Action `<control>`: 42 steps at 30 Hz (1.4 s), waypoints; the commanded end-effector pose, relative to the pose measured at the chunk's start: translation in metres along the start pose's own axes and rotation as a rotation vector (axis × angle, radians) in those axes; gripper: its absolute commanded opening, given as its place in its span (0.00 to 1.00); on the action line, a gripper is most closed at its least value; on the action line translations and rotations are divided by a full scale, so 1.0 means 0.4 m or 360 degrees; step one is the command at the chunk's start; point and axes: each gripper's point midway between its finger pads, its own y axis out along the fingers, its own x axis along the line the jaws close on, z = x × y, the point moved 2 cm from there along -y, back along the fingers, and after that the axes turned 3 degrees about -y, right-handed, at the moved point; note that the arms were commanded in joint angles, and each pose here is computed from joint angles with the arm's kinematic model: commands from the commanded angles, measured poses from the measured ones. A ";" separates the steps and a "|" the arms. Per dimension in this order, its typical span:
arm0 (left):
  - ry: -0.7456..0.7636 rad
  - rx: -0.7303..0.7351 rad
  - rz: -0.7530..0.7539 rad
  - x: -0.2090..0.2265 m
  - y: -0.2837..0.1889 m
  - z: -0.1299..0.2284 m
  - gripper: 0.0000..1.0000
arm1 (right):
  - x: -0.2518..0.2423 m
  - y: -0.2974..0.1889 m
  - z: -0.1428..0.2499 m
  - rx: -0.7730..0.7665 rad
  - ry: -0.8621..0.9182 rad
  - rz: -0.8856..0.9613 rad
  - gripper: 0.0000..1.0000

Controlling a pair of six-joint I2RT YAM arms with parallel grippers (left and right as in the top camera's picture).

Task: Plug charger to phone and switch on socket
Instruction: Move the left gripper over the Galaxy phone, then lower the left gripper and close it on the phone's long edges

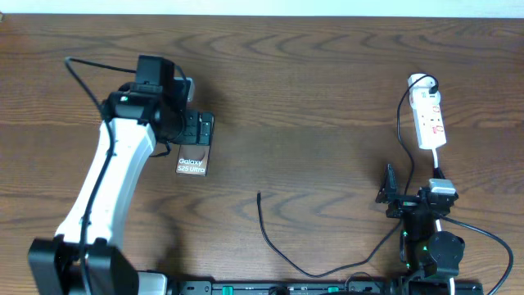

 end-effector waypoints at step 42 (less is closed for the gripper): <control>-0.0058 0.0433 -0.0140 0.063 0.288 0.037 0.98 | -0.002 -0.001 0.001 0.0001 -0.0013 0.0007 0.99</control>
